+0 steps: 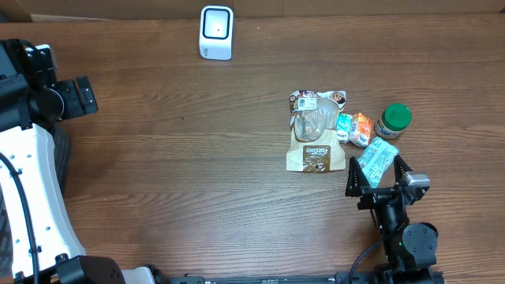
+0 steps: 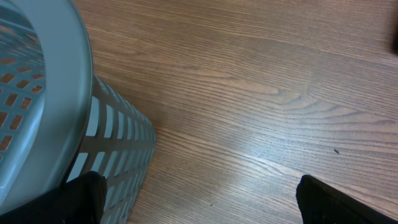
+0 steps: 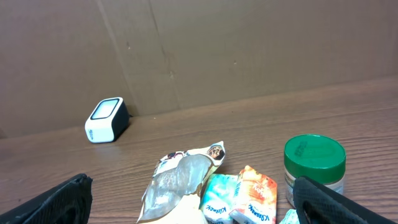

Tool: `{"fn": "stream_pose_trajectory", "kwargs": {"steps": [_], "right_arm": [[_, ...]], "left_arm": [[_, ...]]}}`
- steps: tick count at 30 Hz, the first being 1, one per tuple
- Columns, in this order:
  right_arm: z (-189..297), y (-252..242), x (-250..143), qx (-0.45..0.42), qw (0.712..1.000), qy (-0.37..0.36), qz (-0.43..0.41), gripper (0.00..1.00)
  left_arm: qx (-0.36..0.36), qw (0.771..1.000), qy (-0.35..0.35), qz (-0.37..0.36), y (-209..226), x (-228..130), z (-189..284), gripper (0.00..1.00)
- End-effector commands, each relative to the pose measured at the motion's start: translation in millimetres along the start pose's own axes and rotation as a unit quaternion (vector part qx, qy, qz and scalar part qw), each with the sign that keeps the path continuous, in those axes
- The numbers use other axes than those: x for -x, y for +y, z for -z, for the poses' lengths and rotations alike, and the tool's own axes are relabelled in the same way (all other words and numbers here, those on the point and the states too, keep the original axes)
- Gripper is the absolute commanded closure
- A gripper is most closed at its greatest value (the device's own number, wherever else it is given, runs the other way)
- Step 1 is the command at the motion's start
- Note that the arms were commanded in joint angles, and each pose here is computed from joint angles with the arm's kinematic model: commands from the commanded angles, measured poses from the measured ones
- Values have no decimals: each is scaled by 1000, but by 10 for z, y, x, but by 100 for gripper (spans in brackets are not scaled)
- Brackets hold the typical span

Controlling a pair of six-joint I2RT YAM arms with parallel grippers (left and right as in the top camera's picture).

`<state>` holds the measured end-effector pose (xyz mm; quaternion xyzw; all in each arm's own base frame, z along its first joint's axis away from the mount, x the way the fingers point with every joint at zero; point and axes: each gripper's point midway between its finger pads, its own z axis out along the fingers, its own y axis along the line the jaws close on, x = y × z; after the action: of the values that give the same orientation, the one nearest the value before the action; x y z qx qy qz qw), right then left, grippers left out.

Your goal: Scan the item barcode

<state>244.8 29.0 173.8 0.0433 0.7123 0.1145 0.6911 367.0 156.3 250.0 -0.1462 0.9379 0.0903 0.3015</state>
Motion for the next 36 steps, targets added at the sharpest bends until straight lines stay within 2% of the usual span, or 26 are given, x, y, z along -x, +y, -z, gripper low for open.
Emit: {"fn": "stream_pose_trajectory", "kwargs": {"steps": [1, 36], "right_arm": [[0, -6, -17, -1, 1000, -2, 2, 0], [0, -6, -17, -1, 1000, -2, 2, 0]], "left_arm": [[-1, 1000, -1, -14, -10, 1, 1, 0], [-2, 1000, -9, -15, -24, 13, 85, 0]]}}
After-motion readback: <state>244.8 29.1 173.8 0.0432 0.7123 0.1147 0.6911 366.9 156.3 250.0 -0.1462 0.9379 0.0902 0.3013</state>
